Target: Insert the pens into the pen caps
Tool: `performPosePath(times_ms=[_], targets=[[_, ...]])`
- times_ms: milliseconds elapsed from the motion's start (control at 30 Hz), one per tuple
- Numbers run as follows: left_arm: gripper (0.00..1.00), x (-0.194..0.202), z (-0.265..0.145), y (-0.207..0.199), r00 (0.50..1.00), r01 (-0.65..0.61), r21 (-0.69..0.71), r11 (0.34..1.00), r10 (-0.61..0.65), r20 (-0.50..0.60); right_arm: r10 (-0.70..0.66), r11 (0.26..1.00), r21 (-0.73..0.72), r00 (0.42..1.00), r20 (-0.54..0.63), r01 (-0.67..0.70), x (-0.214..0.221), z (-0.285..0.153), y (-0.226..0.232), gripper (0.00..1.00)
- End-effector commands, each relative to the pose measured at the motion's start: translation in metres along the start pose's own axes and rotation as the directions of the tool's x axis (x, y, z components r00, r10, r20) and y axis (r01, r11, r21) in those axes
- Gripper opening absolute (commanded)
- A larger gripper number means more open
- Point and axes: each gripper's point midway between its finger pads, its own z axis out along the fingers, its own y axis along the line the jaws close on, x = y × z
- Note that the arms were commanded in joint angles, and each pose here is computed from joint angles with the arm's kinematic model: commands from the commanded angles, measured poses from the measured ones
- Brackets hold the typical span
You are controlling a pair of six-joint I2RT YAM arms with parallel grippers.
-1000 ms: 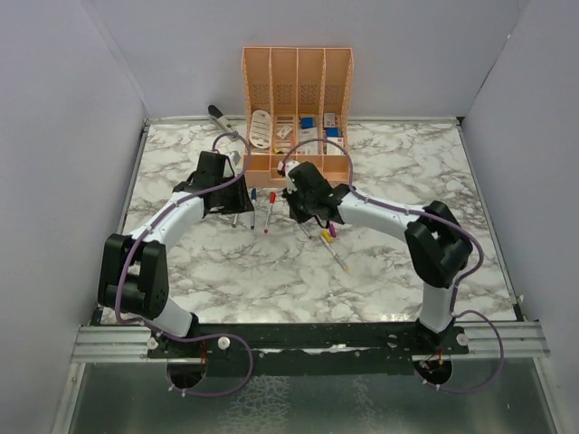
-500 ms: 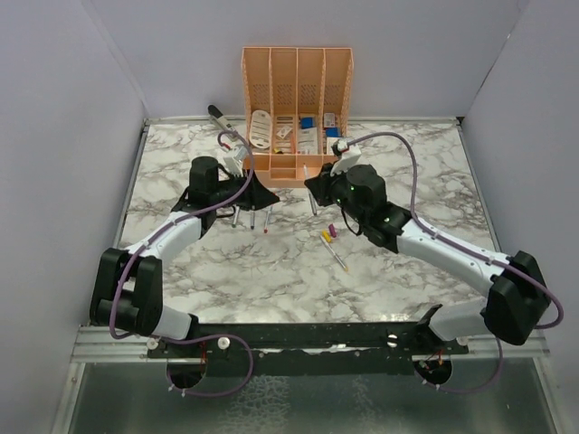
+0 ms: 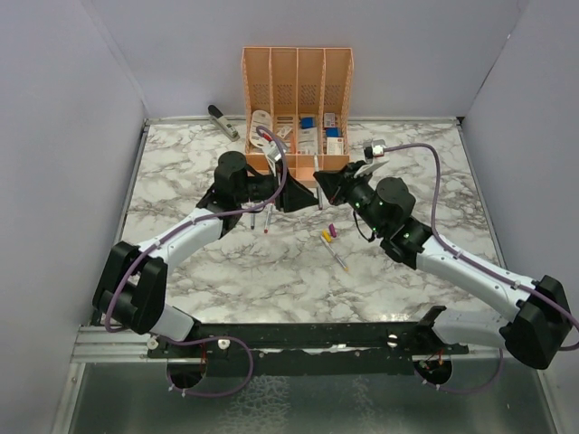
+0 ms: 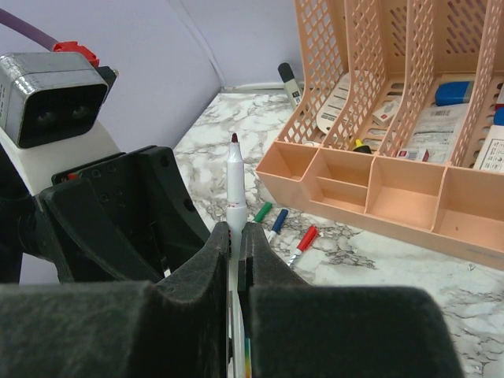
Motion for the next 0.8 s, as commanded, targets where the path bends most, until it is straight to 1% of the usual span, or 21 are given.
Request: performPosePath(times_ms=[0, 333, 767], targets=[[0.41, -0.008, 0.006, -0.01, 0.999, -0.043, 0.047, 0.998, 0.042, 0.009, 0.034, 0.999, -0.04, 0.999, 0.034, -0.033, -0.009, -0.006, 0.008, 0.01], [0.41, -0.017, 0.011, -0.017, 0.999, -0.049, 0.066, 0.997, 0.048, 0.017, 0.02, 0.998, -0.059, 0.999, 0.029, -0.018, -0.006, -0.012, 0.009, 0.01], [0.42, -0.03, 0.009, -0.025, 0.996, -0.07, 0.061, 0.996, 0.067, 0.051, -0.006, 1.0, -0.028, 1.0, 0.024, 0.007, -0.002, -0.013, 0.001, 0.01]])
